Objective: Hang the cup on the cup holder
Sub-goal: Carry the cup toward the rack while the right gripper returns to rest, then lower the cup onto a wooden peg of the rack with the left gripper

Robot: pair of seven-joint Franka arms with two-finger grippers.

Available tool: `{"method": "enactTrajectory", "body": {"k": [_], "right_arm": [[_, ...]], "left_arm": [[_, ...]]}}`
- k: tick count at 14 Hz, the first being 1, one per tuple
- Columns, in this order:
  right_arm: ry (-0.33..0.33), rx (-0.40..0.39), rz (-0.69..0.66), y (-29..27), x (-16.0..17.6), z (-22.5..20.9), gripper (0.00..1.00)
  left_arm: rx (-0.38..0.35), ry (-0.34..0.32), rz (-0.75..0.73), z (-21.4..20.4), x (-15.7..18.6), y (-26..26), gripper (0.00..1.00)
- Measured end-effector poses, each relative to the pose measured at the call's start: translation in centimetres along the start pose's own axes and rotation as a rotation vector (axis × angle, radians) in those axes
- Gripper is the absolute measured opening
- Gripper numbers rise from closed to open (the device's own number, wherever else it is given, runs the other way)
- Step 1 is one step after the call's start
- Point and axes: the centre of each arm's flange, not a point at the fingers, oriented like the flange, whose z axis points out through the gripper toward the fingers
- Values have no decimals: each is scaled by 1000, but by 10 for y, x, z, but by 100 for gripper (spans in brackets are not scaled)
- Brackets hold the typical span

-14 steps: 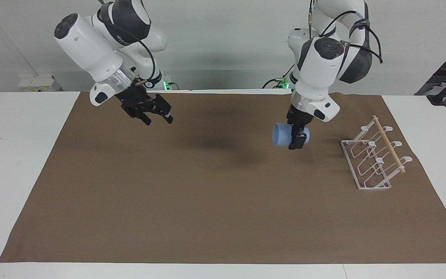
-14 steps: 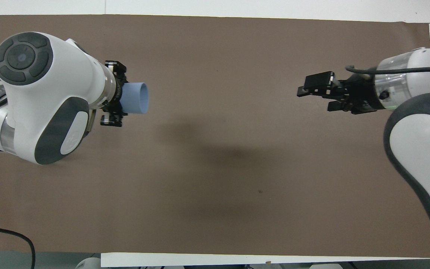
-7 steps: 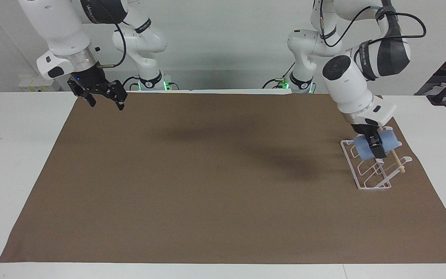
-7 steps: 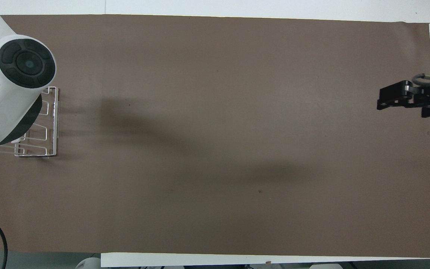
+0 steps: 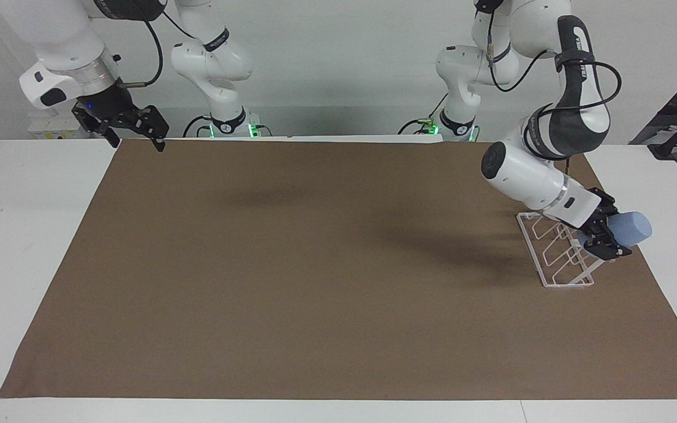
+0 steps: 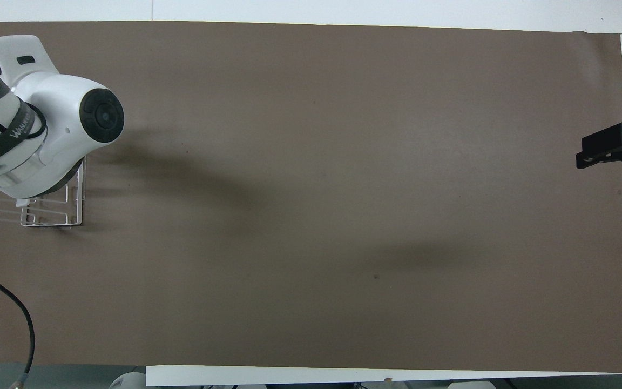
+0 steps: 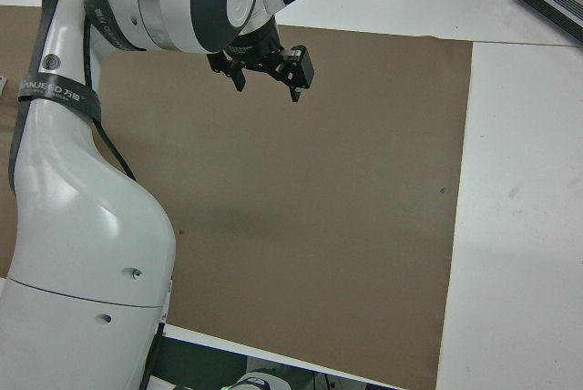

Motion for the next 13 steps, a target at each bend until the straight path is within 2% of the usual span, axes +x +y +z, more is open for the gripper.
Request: {"method": "enactTrajectory", "body": {"k": [5, 13], "right_arm": [[-33, -3, -16, -5, -4, 3, 100], [-38, -1, -7, 9, -3, 4, 100]], "left_arm": [[30, -8, 59, 8, -28, -17, 77], [-11, -21, 50, 7, -24, -17, 77]]}}
